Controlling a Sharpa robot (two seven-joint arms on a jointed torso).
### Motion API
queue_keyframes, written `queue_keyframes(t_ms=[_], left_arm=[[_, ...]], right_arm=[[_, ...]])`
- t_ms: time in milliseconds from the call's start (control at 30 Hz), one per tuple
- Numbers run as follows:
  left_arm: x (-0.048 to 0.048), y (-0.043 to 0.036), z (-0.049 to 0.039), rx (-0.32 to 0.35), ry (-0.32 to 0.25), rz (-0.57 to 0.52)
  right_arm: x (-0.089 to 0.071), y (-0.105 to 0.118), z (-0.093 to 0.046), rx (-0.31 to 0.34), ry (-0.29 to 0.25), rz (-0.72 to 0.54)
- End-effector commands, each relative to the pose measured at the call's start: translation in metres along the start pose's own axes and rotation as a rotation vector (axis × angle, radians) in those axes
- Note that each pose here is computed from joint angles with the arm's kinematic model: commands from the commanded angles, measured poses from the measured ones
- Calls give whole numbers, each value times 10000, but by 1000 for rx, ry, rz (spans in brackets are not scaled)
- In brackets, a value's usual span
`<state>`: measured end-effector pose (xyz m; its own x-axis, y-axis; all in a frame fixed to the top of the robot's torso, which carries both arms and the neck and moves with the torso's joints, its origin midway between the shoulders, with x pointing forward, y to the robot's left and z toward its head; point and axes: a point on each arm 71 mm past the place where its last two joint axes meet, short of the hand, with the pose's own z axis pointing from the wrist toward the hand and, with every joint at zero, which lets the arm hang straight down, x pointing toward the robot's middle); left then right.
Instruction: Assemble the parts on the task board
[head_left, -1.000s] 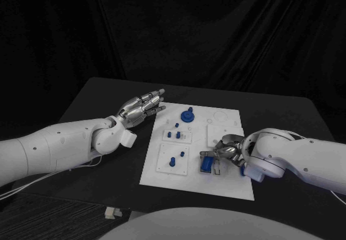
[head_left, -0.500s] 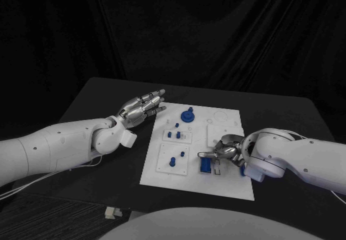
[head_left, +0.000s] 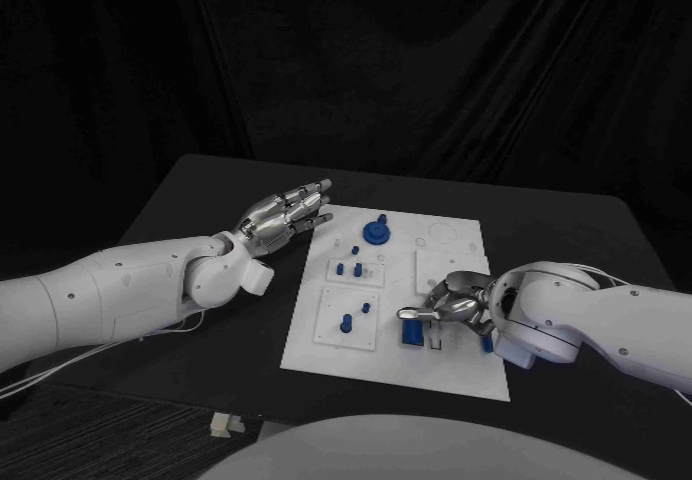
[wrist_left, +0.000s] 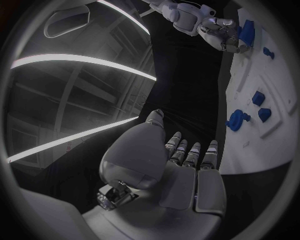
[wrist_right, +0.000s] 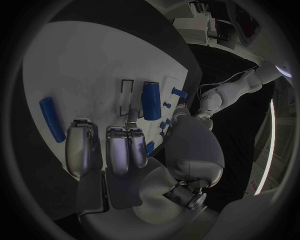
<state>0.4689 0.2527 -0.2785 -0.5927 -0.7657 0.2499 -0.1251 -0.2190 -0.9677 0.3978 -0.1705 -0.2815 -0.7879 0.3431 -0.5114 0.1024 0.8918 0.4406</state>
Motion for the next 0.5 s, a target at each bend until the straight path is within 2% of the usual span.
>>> queue_keyframes(t_ms=[33,133,333,433,500], left_arm=[[11,-3,2,9,11,-10],[9,-4,2,10,10,-9],[5,-5,-1,10,8,-8],[2,-6,-5,10,6,-7],[0,-7,-6,10,6,-7]], right_arm=[[-123,-18,-49,-50,-136,-7],[-226,17,-127,-117,-238,-33],[-381,140,-324,-317,-467,-186],[-382,196,-403,-402,-528,-269],[-348,217,-443,-443,-545,-313]])
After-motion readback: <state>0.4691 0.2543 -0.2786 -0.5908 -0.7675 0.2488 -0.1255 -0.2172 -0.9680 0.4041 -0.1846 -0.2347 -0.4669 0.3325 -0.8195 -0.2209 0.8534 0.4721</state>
